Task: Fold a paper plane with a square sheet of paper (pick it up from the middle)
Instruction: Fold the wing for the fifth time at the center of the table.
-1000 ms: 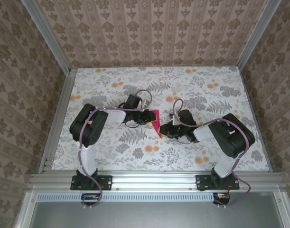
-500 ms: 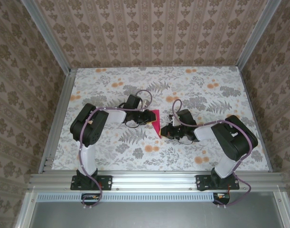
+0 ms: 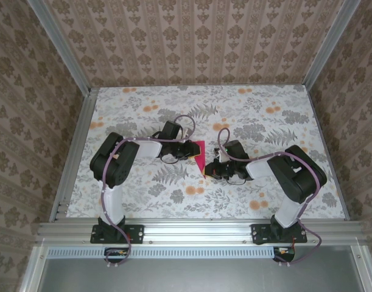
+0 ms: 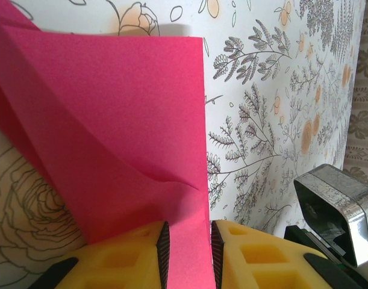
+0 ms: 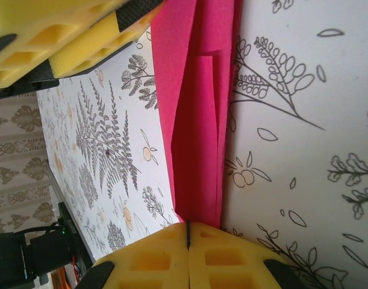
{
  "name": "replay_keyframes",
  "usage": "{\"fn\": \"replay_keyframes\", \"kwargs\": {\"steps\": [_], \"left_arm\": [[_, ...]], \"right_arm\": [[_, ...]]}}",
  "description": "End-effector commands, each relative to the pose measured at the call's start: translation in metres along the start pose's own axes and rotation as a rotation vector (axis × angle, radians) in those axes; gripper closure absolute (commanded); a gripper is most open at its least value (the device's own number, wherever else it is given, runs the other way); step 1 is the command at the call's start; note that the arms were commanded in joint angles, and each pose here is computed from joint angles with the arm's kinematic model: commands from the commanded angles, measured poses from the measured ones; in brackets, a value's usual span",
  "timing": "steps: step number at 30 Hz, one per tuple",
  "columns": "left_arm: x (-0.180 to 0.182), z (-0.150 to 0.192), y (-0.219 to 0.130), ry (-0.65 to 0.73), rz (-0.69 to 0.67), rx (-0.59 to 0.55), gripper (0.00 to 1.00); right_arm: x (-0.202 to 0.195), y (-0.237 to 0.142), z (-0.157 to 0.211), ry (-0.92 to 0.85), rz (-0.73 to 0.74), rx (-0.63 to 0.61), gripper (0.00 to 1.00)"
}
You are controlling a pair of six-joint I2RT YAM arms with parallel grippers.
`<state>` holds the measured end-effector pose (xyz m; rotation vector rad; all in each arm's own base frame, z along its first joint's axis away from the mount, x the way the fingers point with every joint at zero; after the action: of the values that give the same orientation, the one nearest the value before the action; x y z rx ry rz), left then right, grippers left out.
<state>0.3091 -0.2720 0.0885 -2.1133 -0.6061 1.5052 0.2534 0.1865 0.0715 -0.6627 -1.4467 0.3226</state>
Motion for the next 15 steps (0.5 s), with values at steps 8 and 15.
{"fn": "replay_keyframes", "kwargs": {"steps": [8, 15], "left_arm": [[0.001, -0.004, 0.001, -0.010, -0.018, 0.020, 0.72], [0.004, -0.002, 0.004, -0.027, -0.032, 0.042, 0.72]], "right_arm": [[0.006, -0.003, 0.002, -0.019, 0.061, 0.020, 0.86], [0.020, -0.006, -0.006, -0.070, 0.126, -0.006, 0.77]]}}
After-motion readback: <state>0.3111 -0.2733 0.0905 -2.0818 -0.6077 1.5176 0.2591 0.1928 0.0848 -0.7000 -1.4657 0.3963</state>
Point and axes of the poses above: each hand's point on the last joint's axis, 136 mm out from that joint toward the fingers, its own y axis out along the fingers, its own x axis along the line the jaws close on, z = x × y, the point moved 9 cm from there along -y, back along the fingers, and after that the axes turned 9 degrees about y, right-handed, at the moved point
